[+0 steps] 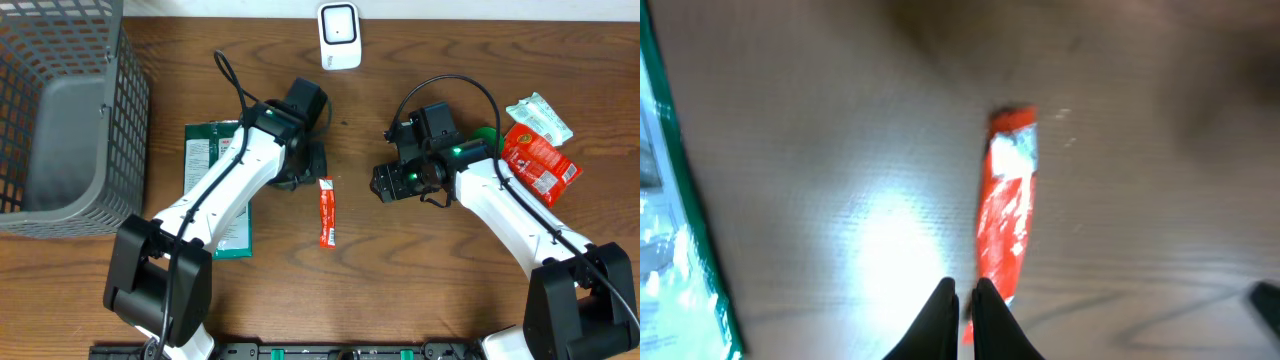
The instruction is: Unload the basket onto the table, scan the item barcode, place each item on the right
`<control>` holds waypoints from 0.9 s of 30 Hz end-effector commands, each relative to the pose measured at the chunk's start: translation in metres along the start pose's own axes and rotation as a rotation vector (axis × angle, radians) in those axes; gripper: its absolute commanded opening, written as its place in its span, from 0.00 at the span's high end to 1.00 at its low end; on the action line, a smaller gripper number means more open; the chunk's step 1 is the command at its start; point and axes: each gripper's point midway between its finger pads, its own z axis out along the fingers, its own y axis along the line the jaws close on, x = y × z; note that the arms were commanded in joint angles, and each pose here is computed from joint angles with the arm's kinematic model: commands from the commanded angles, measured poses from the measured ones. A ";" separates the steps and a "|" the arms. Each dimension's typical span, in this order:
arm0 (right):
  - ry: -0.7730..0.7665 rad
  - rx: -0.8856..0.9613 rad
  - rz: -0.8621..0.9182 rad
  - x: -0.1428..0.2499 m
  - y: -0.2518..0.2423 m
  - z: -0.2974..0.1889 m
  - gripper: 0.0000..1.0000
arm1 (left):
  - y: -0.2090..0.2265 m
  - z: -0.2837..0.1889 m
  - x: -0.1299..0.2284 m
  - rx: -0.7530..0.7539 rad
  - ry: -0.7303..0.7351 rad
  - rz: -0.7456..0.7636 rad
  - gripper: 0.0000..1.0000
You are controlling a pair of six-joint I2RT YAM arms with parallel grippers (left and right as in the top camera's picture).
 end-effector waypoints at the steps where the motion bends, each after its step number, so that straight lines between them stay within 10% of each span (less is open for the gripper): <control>1: -0.015 0.001 0.014 -0.002 0.000 -0.005 0.25 | 0.013 0.012 0.016 -0.042 0.057 0.007 0.91; 27: -0.001 0.021 0.019 0.001 -0.004 -0.005 0.18 | -0.020 0.089 0.107 0.064 0.179 -0.003 0.89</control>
